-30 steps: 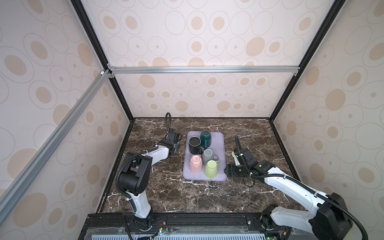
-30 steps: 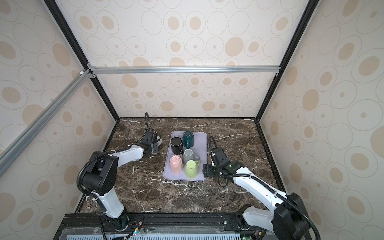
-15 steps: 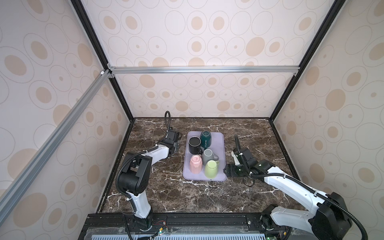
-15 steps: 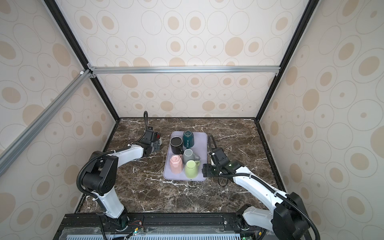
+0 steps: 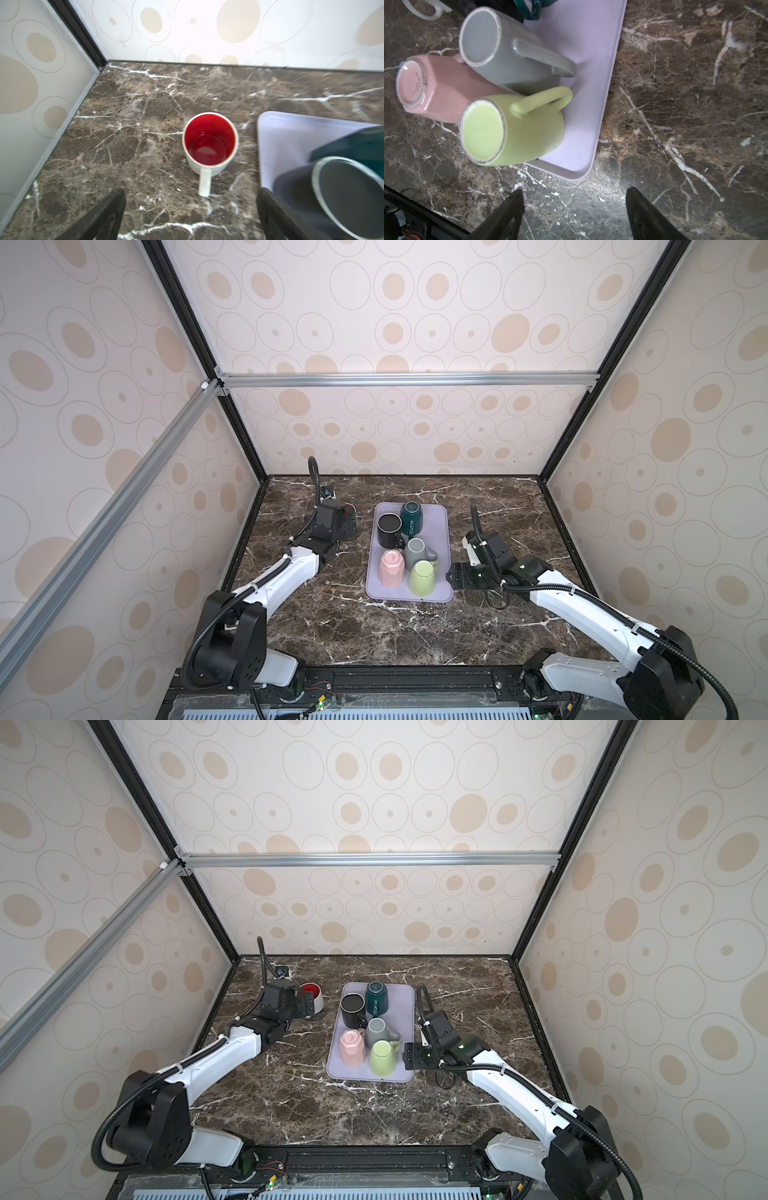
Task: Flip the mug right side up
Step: 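Lower the upright white mug onto the table beside the tray, open left gripper, then move the right gripper to the upside-down light-green mug on the tray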
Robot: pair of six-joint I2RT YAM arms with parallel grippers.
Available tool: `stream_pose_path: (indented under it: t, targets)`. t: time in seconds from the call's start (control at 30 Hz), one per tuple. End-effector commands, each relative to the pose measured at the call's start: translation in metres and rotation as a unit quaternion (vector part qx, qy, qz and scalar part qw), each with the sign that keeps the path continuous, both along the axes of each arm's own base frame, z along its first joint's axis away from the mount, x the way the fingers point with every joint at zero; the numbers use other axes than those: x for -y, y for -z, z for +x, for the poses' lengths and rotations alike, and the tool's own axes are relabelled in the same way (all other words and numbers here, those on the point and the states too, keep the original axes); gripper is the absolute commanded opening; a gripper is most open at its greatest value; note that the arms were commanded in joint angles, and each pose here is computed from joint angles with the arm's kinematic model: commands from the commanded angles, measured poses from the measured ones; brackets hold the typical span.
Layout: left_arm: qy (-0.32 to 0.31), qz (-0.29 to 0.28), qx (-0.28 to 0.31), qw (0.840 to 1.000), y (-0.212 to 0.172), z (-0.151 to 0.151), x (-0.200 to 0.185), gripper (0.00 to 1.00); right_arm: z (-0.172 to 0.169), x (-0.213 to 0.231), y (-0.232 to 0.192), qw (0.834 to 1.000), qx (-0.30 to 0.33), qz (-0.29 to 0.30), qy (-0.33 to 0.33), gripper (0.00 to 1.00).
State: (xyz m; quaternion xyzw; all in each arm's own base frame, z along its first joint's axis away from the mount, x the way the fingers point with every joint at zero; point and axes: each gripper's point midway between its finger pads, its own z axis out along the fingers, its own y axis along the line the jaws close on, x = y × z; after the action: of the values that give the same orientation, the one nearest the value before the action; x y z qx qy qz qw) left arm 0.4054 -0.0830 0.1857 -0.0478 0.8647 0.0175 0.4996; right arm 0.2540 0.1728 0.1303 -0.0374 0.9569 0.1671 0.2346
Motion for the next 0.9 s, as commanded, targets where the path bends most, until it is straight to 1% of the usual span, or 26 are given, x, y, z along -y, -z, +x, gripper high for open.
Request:
stream_pose_path:
  t: [0.0, 0.07, 0.13, 0.27, 0.33, 0.43, 0.53, 0.6, 0.73, 0.87]
  targets:
    - [0.047, -0.046, 0.001, 0.998, 0.003, -0.015, 0.022, 0.98, 0.017, -0.008, -0.013, 1.000, 0.020, 0.003, 0.005, 0.80]
    - [0.067, -0.051, 0.001, 0.996, 0.001, -0.028, 0.029, 0.98, 0.026, -0.014, -0.018, 1.000, 0.027, 0.010, 0.006, 0.80]
    - [0.070, -0.057, 0.016, 0.996, -0.005, -0.039, 0.031, 0.98, 0.035, -0.017, -0.022, 0.999, 0.031, 0.010, 0.012, 0.80]
    - [0.105, -0.118, 0.061, 0.986, -0.026, -0.056, 0.043, 0.98, 0.047, -0.019, -0.023, 0.999, 0.025, -0.002, 0.022, 0.80]
    - [0.114, -0.134, 0.073, 0.982, -0.031, -0.062, 0.045, 0.98, 0.052, -0.018, -0.021, 0.999, 0.017, -0.017, 0.022, 0.80]
    - [0.111, -0.130, 0.078, 0.982, -0.033, -0.067, 0.041, 0.98, 0.058, -0.010, -0.015, 0.998, 0.011, -0.061, 0.022, 0.80]
    - [0.106, -0.132, 0.089, 0.982, -0.032, -0.068, 0.038, 0.98, 0.065, -0.010, -0.004, 0.996, 0.005, -0.086, 0.013, 0.79]
    - [0.103, -0.134, 0.094, 0.981, -0.028, -0.068, 0.037, 0.98, 0.069, -0.007, 0.000, 0.995, 0.006, -0.099, 0.021, 0.78]
    - [0.089, -0.120, 0.075, 0.986, -0.016, -0.069, 0.031, 0.98, 0.078, -0.016, 0.005, 0.997, 0.027, -0.075, 0.021, 0.79]
    - [0.092, -0.124, 0.066, 0.986, -0.006, -0.072, 0.033, 0.98, 0.087, -0.025, 0.016, 0.997, 0.019, -0.075, 0.012, 0.78]
